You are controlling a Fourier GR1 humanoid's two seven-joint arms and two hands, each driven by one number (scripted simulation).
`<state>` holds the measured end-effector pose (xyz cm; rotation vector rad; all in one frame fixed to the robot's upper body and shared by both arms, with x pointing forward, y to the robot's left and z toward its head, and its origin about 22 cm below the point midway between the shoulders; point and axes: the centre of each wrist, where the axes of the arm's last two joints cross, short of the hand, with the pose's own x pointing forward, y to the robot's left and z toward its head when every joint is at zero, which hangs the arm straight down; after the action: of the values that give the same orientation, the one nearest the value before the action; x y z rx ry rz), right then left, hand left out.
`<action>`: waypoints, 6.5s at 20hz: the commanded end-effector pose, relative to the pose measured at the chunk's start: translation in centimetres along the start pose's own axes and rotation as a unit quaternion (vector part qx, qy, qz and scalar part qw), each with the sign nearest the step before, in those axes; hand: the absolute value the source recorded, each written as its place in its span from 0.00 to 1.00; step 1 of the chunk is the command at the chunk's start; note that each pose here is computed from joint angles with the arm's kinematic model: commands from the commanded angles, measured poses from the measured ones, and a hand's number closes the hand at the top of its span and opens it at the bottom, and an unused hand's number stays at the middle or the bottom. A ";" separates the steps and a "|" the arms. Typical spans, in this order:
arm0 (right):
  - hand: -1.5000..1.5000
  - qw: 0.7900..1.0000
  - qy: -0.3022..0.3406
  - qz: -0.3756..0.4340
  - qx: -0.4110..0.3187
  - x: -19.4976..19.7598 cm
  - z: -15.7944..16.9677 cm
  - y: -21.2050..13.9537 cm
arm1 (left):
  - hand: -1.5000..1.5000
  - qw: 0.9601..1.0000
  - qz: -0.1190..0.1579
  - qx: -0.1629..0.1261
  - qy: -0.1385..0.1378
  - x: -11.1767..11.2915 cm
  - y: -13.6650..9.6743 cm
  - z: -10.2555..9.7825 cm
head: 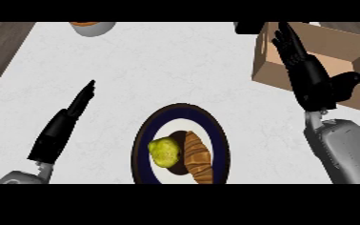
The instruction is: Pick the croissant from the plate and place it in the cardboard box
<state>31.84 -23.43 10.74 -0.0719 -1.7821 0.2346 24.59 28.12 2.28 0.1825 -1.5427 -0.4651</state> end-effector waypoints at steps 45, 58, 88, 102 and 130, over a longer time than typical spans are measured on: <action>0.00 0.779 0.289 0.554 0.049 7.1 15.6 19.6 | 0.50 0.966 0.134 0.189 0.117 -3.9 -3.3 -1.7; 0.00 0.757 0.325 0.565 0.051 5.1 13.8 21.6 | 0.50 0.966 0.134 0.188 0.114 -4.8 -2.4 -1.7; 0.00 0.718 0.381 0.581 0.042 -0.2 10.1 23.0 | 0.50 0.967 0.131 0.183 0.117 -4.4 -2.4 -2.9; 0.00 0.713 0.390 0.580 0.057 -3.3 9.9 22.5 | 0.50 0.965 0.138 0.187 0.120 -4.2 -2.8 -1.5; 1.00 0.798 0.087 0.553 0.223 -4.2 14.1 4.4 | 0.50 0.966 0.121 0.196 0.117 -5.0 -1.1 -1.0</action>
<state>20.05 -18.09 1.82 -0.7953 -1.1663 1.3839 25.62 28.34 -3.08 0.3161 -1.3811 0.0696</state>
